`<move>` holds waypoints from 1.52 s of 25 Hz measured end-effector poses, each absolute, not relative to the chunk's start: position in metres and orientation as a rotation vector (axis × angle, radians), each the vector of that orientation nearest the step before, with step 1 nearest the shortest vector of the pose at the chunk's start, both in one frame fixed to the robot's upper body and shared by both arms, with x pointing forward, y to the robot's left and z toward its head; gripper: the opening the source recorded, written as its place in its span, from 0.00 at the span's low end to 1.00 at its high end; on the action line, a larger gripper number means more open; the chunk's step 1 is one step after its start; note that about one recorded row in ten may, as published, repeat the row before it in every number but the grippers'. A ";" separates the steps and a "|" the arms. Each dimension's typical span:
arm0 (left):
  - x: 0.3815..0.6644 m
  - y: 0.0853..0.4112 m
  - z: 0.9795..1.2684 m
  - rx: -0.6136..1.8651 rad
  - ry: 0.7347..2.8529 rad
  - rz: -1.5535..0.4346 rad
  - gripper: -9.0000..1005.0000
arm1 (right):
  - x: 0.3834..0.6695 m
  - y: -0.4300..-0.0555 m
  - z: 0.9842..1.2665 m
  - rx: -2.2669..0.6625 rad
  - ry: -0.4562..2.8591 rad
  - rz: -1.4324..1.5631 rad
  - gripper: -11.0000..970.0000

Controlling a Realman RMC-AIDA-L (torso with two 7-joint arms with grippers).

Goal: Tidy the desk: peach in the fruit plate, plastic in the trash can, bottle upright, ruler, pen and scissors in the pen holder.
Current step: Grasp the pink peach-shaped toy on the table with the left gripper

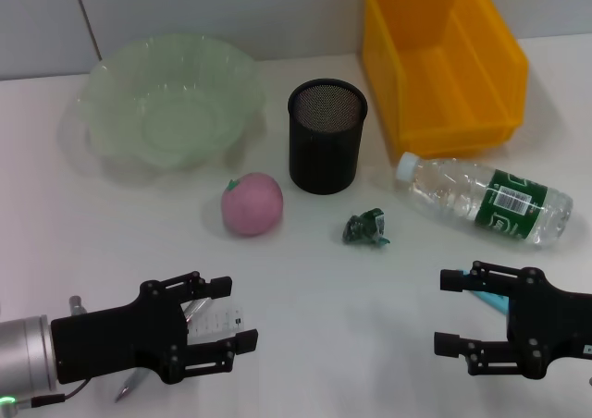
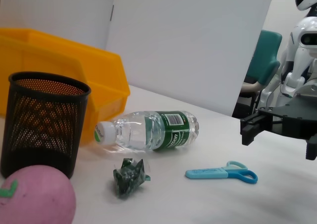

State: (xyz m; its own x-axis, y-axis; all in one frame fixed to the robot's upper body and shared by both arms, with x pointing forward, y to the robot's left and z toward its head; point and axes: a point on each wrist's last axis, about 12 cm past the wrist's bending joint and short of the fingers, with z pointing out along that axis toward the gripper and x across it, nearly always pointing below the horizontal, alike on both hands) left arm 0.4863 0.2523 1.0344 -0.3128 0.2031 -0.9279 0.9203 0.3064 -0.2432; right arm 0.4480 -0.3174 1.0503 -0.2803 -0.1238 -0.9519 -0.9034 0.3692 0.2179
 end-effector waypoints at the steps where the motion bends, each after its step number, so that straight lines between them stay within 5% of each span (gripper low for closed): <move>1: 0.487 0.252 1.035 1.021 1.726 -1.064 0.80 | 0.448 -0.318 1.050 -0.922 1.677 1.022 0.84; 11: 0.492 0.251 1.037 1.016 1.716 -1.032 0.80 | 0.447 -0.317 1.048 -0.912 1.686 1.018 0.84; 20: 0.553 0.230 1.048 0.983 1.697 -0.750 0.79 | 0.443 -0.319 1.046 -0.901 1.696 1.018 0.84; 38: 0.566 0.203 1.035 1.125 1.701 -0.556 0.79 | 0.442 -0.319 1.046 -0.896 1.698 1.024 0.84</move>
